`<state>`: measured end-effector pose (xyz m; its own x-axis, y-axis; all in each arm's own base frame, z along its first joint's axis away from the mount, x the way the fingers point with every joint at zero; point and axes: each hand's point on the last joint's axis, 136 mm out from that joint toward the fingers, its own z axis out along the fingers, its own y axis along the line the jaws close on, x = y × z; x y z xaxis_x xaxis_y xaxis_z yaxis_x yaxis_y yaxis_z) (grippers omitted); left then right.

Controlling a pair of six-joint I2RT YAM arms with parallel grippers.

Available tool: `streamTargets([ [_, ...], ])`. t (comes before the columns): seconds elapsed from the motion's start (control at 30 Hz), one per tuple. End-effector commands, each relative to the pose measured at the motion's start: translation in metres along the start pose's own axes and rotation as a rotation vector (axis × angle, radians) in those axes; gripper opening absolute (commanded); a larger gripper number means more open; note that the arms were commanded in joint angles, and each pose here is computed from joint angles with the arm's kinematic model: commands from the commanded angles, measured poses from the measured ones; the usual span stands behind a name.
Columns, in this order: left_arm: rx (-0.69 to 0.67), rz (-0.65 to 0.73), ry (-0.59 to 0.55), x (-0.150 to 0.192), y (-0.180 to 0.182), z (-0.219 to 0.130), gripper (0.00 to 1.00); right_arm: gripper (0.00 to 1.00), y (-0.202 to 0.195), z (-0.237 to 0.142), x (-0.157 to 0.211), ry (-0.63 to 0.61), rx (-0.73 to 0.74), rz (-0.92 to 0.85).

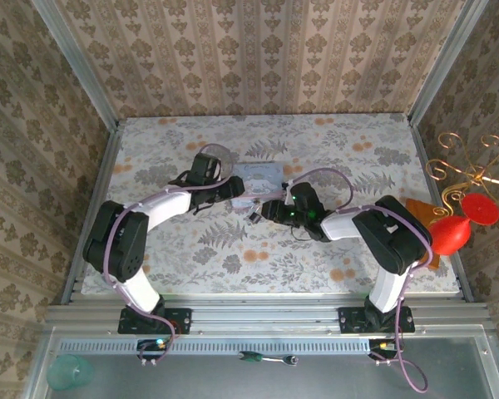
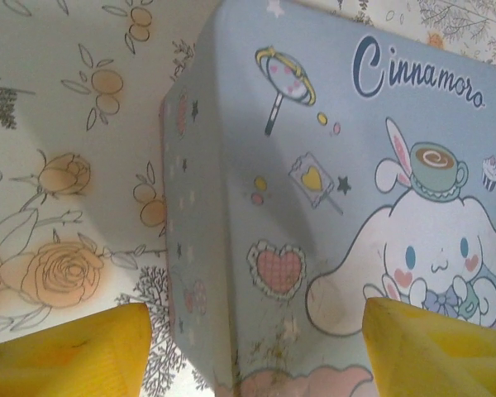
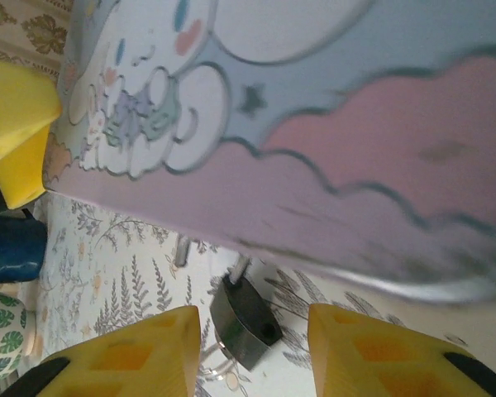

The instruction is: Unlock the padlock with the key

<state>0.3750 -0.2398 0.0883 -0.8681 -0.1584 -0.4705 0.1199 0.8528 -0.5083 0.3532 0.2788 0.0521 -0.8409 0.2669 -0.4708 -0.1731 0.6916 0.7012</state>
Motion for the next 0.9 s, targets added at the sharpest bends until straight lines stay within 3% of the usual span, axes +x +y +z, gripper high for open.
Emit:
streamTargets([
  [0.0, -0.008, 0.007, -0.013, -0.008, 0.002, 0.003, 0.69, 0.44, -0.008, 0.011, 0.007, 0.045, 0.089, -0.043],
  [0.47, -0.011, -0.067, -0.015, -0.002, 0.013, 0.013, 0.69, 0.46, -0.018, 0.023, 0.028, 0.142, 0.321, -0.271],
  [0.87, -0.003, -0.073, -0.013, -0.001, 0.012, 0.014, 0.69, 0.46, -0.021, 0.035, 0.036, 0.177, 0.391, -0.355],
])
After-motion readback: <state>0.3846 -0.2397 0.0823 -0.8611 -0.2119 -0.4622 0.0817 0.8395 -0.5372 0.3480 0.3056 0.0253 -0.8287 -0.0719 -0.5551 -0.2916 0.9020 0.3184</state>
